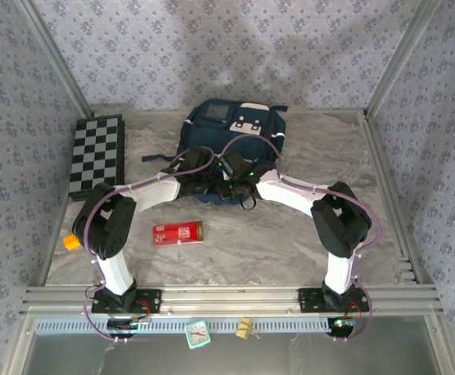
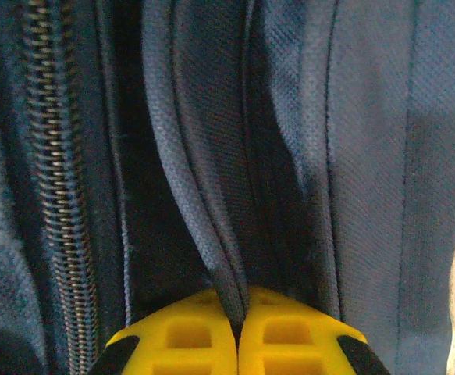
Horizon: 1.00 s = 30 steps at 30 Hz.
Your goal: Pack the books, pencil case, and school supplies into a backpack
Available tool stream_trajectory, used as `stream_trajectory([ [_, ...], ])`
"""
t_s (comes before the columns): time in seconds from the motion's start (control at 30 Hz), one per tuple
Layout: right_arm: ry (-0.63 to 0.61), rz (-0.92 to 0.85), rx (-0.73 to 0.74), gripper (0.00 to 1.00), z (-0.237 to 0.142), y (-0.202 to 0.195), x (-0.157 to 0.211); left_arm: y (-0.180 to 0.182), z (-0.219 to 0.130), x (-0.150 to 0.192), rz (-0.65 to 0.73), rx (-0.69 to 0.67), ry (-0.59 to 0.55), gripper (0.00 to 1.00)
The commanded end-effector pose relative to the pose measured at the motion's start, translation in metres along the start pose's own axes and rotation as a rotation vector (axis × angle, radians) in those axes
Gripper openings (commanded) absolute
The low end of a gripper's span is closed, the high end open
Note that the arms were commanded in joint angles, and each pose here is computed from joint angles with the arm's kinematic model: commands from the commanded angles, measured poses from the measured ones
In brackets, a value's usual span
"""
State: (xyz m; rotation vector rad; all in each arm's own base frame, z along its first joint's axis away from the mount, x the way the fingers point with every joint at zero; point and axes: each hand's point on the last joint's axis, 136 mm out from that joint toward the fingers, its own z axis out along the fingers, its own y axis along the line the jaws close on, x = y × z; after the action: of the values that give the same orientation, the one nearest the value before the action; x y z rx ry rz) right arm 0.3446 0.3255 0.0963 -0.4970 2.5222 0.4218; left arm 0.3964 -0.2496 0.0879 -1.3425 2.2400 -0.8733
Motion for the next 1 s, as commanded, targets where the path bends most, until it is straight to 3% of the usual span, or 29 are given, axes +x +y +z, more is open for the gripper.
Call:
stream_trajectory([
  [0.0, 0.028, -0.067, 0.026, 0.0, -0.015, -0.014, 0.012, -0.023, -0.015, -0.024, -0.008, 0.061, -0.05, 0.0],
  [0.6, 0.035, -0.116, 0.276, 0.0, -0.056, -0.098, 0.024, -0.016, -0.079, -0.096, 0.164, 0.052, -0.129, 0.0],
  [0.97, -0.061, -0.142, 0.377, 0.0, -0.044, -0.137, -0.022, -0.004, -0.083, -0.128, 0.224, 0.021, -0.095, 0.0],
])
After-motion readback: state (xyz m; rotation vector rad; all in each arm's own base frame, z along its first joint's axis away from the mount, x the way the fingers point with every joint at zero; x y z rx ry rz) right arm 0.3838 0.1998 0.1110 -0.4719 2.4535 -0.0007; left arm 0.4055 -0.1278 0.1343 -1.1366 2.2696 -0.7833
